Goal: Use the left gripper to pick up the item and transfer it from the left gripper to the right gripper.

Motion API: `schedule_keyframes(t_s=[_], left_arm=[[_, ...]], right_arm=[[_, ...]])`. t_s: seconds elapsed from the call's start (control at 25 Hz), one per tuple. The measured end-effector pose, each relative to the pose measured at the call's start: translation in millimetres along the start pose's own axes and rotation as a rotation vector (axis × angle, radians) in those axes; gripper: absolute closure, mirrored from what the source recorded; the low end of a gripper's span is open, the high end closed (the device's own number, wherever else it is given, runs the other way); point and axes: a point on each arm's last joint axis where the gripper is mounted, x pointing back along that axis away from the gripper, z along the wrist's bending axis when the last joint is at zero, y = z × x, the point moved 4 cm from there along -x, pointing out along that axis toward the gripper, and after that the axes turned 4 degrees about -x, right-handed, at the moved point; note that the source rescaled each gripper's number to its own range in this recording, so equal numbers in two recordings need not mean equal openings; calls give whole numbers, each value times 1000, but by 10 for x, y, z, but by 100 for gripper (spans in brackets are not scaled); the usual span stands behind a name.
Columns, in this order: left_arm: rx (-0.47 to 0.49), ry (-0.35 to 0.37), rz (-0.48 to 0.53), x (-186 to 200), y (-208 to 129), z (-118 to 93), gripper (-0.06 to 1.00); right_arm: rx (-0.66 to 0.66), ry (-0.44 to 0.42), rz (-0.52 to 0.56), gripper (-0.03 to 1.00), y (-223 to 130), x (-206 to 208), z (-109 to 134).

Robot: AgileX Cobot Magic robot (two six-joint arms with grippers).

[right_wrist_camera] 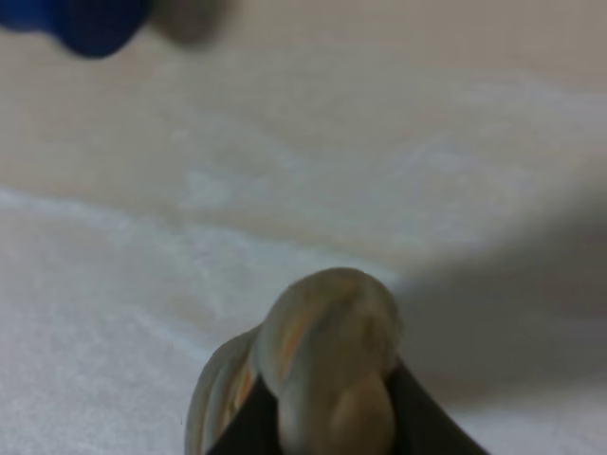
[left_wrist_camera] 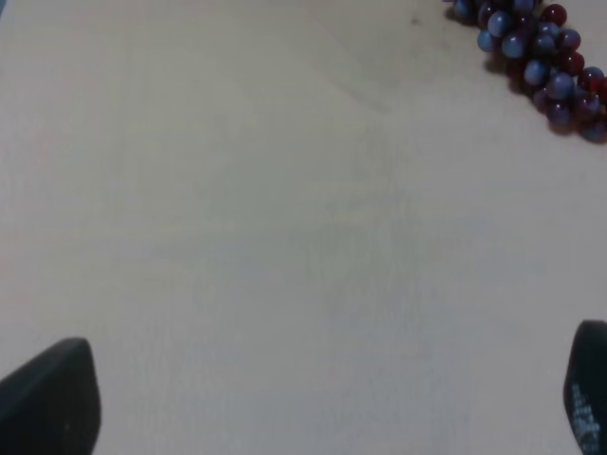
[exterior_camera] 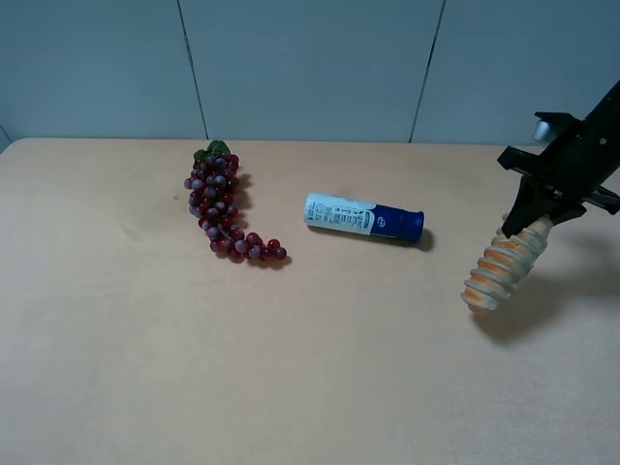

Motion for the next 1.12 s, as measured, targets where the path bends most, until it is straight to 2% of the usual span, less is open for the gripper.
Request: schedule_keyframes(t_s=[0.32,0.36,0.4,0.44,0.48,0.52,0.6,0.68,0.92,1.12], left_arm=[[0,0,0,0,0,0,-2],[0,0,0,0,0,0,-2],[0,0,0,0,0,0,-2],[0,0,0,0,0,0,-2],[0,0,0,0,0,0,-2],[0,0,0,0,0,0,-2],[0,0,0,0,0,0,-2],[0,0,0,0,0,0,-2],[-1,1,-1,0,1,1,-2],[0,0,-1,0,1,0,-2]], right_arm=[[-40,-5,38,96,130,-315,-161],[-41,-7,36,88,139,-328,-169],[-40,-12,25,73,153,-329,-177],[-39,-18,11,55,171,-329,-185],[-37,-26,-5,32,192,-329,-196],[-34,-34,-17,18,207,-328,-206],[-33,-41,-35,5,232,-330,-217],[-33,-44,-41,-1,240,-329,-220],[-4,-69,-30,-3,342,-70,-162],[-24,-138,-172,-3,535,426,-67]])
